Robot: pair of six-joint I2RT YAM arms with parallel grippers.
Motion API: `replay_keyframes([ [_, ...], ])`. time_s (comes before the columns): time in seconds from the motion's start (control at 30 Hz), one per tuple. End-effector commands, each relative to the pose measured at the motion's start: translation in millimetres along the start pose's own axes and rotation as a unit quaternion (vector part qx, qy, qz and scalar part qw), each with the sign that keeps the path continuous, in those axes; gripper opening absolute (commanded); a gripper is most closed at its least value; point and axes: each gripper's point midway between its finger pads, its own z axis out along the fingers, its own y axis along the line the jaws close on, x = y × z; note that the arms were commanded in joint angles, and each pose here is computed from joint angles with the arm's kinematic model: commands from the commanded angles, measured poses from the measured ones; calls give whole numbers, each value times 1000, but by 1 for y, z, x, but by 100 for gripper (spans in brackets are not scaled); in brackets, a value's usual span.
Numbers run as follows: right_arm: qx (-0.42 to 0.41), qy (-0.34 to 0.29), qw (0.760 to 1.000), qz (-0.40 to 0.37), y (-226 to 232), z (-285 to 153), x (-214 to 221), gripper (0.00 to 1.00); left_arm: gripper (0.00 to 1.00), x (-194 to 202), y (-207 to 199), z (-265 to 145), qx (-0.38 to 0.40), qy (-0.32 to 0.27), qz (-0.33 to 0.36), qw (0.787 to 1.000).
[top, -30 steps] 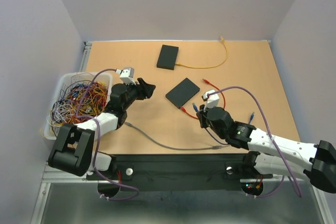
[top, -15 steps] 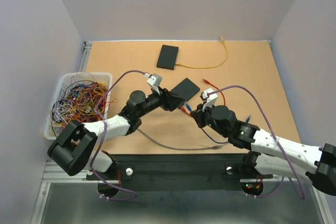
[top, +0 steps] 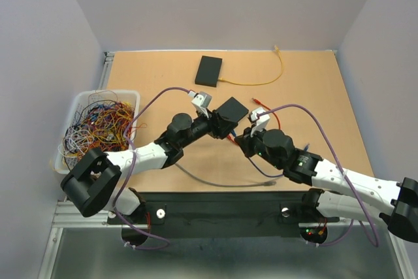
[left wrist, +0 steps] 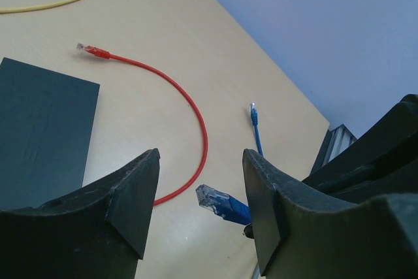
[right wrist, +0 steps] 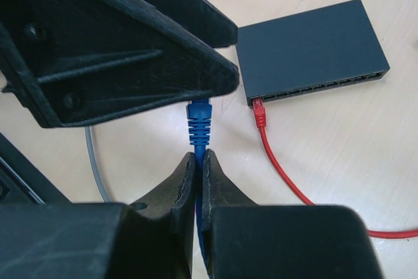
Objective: Insert the plug into the switch port
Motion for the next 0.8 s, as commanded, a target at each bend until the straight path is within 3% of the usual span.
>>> replay_keyframes([
  [0.0, -12, -75, 997, 27, 12, -4, -54, 0, 63, -21, -18, 11, 17, -29, 7, 999],
  [0.13, -8, -83, 996, 30, 11, -5, -59, 0, 57, -23, -22, 13, 20, -30, 1, 999],
  [0.23, -3, -82, 996, 31, 9, -3, -58, 1, 43, -24, -27, 13, 26, -31, -2, 999],
  [0.37, 5, -82, 996, 30, 6, -2, -56, 0, 13, -30, -33, 11, 35, -37, -8, 999],
  [0.43, 6, -83, 996, 34, 6, -2, -56, 1, 3, -31, -35, 11, 38, -37, -12, 999],
  [0.5, 6, -84, 996, 33, 6, -2, -56, 2, 0, -32, -37, 11, 40, -37, -14, 998],
  [0.53, 6, -86, 996, 34, 6, -2, -57, 7, 0, -33, -38, 11, 41, -38, -15, 998],
  [0.57, 5, -85, 996, 32, 6, -2, -57, 19, 0, -32, -38, 10, 42, -37, -18, 998],
  [0.63, 6, -86, 996, 32, 6, -2, -58, 33, 0, -34, -40, 9, 42, -40, -20, 998],
  [0.7, 4, -91, 995, 34, 7, -4, -62, 55, 0, -36, -41, 8, 40, -45, -23, 998],
  [0.77, 7, -93, 995, 33, 6, -5, -63, 59, 0, -36, -40, 8, 37, -46, -27, 998],
])
